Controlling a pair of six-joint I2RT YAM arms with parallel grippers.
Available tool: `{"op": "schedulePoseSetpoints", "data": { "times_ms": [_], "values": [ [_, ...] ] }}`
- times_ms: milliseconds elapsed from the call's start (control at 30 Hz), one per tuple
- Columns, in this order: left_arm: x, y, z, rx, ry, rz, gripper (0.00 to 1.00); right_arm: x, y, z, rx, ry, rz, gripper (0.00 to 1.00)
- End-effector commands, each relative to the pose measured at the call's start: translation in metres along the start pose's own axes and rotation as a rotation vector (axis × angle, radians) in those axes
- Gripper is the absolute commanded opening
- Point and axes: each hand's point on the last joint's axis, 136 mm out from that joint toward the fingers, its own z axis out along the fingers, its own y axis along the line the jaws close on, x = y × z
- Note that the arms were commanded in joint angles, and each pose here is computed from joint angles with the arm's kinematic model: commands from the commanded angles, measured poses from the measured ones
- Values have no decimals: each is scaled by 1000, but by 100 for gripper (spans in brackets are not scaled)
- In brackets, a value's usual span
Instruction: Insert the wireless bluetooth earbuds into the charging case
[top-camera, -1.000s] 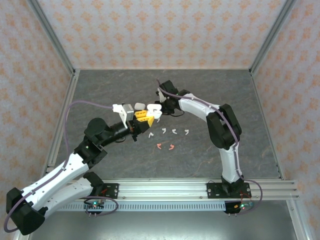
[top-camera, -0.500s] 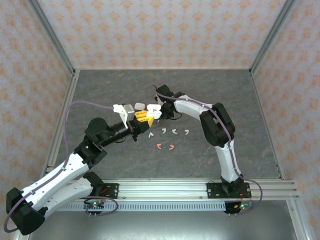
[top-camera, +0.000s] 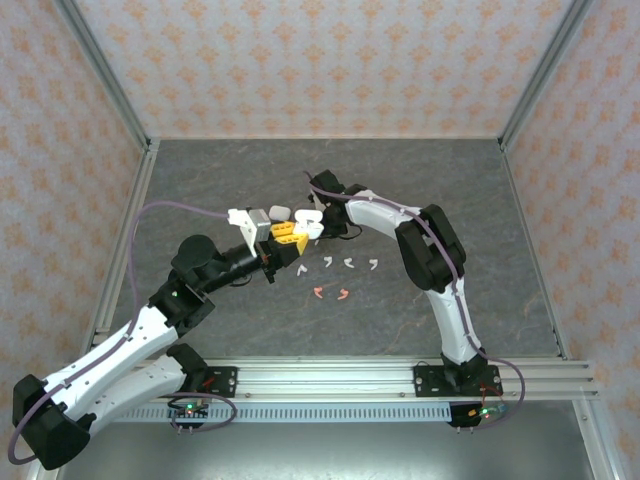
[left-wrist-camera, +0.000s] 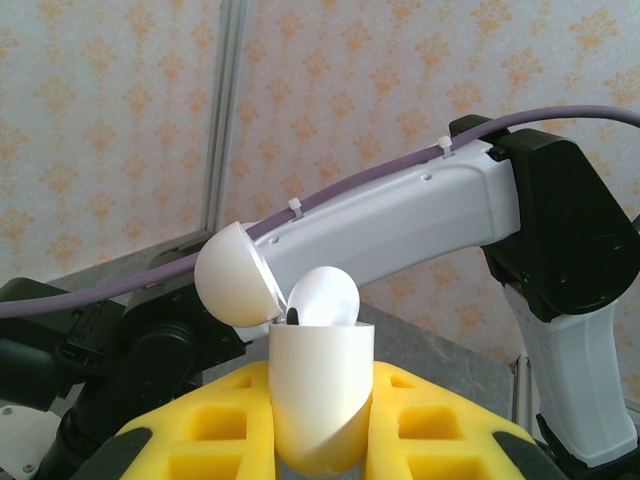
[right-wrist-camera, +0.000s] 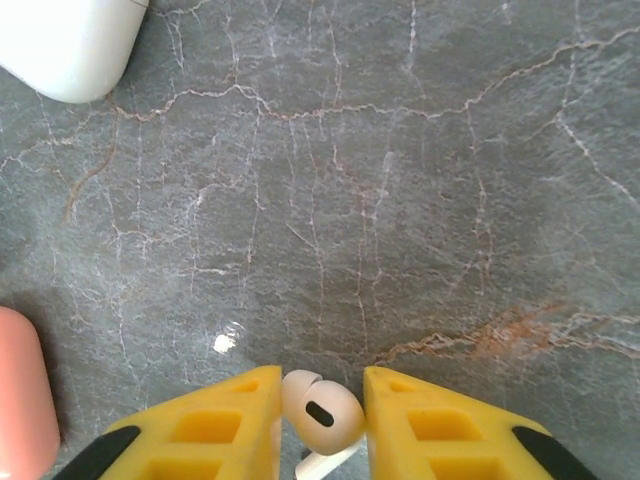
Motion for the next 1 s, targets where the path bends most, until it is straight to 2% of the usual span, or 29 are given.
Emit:
{"op": "schedulePoseSetpoints", "data": {
  "times_ms": [0,233,433,700,967],
  "values": [
    [-10,-3,1,6,-21,34,0,12,-4,7,30,52,-9,22],
    [-7,-3,1,3,-9,29,0,8,1,-11,25,14,-21,17],
    [-6,-2,0,-1,-14,14,0,-3,6,-51,21,-95,-54,16],
    [-5,0,1,-6,-24,-15,0,-12,4,-143,-19,-308,-95,16],
    [0,5,12,-4,-22,-66,0,-4,23,-261,-115,-605,-240,16]
  ]
}}
